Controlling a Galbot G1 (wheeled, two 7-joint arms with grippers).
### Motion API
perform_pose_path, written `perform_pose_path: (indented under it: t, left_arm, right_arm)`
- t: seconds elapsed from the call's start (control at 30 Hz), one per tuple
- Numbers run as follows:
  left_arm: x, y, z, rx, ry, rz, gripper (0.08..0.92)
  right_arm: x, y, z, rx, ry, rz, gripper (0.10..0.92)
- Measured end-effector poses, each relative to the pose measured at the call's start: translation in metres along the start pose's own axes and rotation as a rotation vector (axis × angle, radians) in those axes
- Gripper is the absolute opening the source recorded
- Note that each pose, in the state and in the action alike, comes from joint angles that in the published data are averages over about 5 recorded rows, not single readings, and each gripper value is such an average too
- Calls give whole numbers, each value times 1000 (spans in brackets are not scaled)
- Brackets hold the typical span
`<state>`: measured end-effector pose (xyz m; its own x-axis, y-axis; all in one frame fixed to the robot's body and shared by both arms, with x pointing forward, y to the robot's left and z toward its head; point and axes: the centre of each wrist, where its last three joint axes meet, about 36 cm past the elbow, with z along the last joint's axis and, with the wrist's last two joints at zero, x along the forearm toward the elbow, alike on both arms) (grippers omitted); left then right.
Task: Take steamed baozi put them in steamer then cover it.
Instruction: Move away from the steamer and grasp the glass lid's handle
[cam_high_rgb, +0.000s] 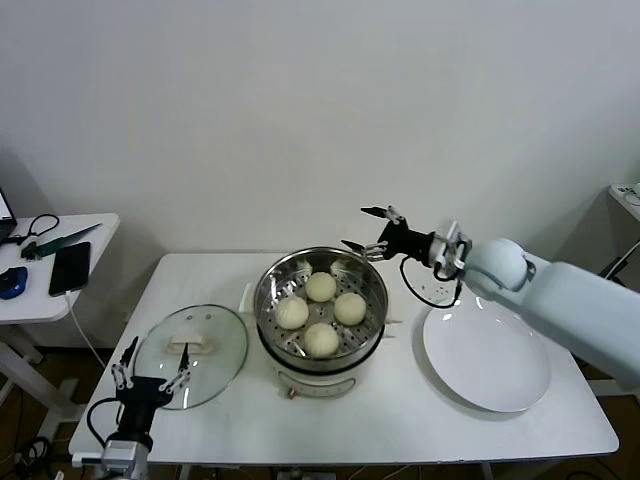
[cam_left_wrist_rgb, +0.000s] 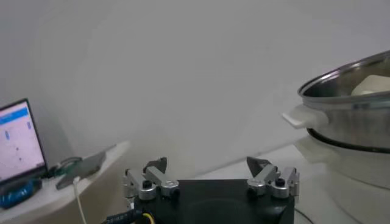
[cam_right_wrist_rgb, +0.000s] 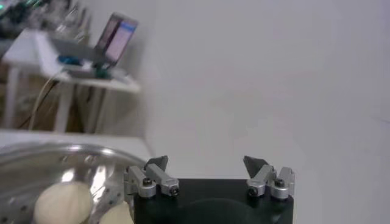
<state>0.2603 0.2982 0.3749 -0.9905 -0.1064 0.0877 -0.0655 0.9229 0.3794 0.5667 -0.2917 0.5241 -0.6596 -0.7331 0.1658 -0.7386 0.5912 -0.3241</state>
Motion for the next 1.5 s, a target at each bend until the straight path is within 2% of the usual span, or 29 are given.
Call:
perform_pose_path:
  t: [0.17,0.33,0.67,0.93,1.23,1.5]
  left_arm:
    - [0,5,-3,-93,-1,1,823]
    - [2,8,-6,-247,-4,10,823]
    - [3,8,-8,-745,2,57,823]
    - [-7,-3,5,-1084,2,82,823]
    - [-35,-20,37,-1236,-11,70,823]
    - [-66,-26,66,-1289,1,59,823]
  right_arm:
    - [31,16,33,-86,-55,106,823]
    - [61,36,62,-149,-69,191,823]
    - [120,81,107,-268,-78,363,823]
    - [166,112,139,-332,-37,487,823]
    - [193,137,161,-364,11,556,823]
    - [199,152,174,-371,44,583,823]
